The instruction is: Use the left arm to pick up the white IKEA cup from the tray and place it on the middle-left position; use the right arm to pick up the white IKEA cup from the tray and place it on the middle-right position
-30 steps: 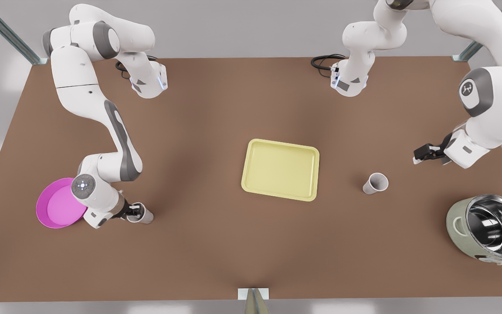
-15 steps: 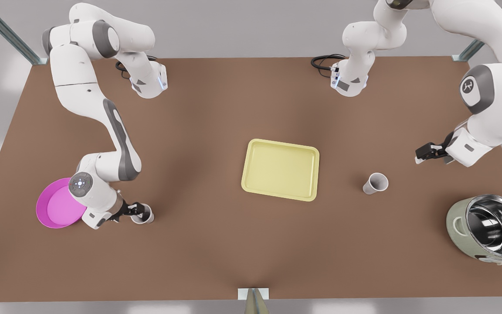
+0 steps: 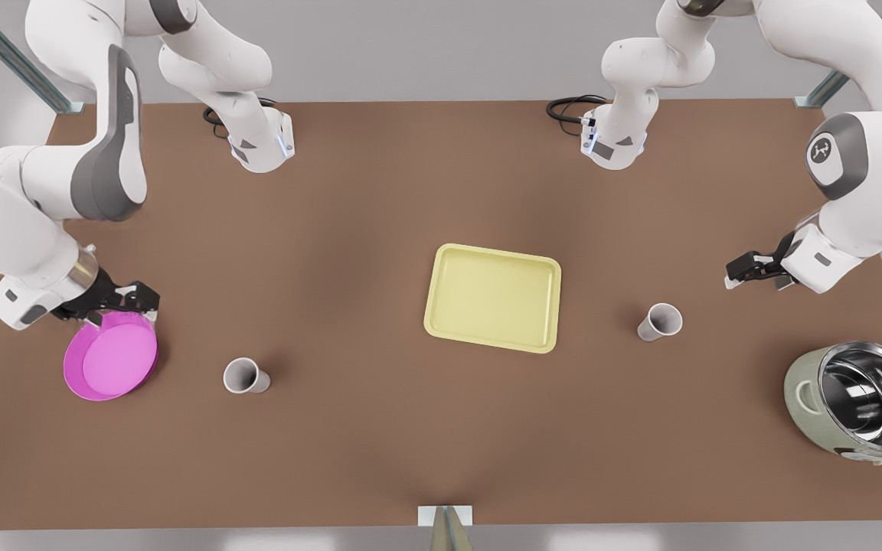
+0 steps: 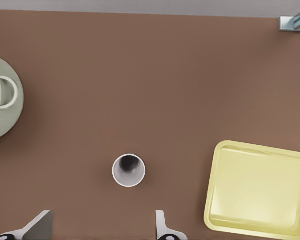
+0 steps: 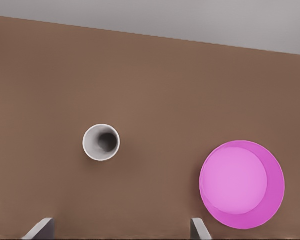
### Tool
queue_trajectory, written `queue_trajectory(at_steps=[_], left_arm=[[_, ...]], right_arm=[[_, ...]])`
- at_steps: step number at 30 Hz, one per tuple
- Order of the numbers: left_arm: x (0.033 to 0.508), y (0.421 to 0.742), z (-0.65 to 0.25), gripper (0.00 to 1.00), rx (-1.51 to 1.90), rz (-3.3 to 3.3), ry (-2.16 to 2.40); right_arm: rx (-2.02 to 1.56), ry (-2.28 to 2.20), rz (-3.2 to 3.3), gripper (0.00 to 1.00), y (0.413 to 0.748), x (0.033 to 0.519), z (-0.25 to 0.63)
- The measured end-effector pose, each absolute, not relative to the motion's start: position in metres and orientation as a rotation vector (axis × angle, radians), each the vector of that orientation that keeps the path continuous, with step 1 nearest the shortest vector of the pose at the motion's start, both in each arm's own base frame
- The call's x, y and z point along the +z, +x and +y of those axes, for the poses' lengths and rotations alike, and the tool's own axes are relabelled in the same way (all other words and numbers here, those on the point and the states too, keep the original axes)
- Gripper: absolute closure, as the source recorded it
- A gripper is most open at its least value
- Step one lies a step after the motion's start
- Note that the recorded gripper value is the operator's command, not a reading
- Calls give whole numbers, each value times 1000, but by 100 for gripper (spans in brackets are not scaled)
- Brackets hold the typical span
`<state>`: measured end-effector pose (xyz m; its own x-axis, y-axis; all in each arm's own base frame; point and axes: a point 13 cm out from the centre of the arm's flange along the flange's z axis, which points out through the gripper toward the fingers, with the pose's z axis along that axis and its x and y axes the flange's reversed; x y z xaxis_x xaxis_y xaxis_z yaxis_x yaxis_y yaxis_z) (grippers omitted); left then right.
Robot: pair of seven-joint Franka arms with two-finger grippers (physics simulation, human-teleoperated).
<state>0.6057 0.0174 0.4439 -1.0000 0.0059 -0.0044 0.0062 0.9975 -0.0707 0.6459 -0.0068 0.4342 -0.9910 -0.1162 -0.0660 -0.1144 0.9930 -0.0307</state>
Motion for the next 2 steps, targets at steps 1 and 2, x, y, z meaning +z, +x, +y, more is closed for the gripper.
queue_trajectory(at_steps=[1,2], left_arm=[[444,606,18,0,-111,3135,8],[445,606,18,0,-111,3133,6]], right_arm=[[-41,-173,3092,0,639,435,-7],[-41,-167,3111,0,633,437,-8]])
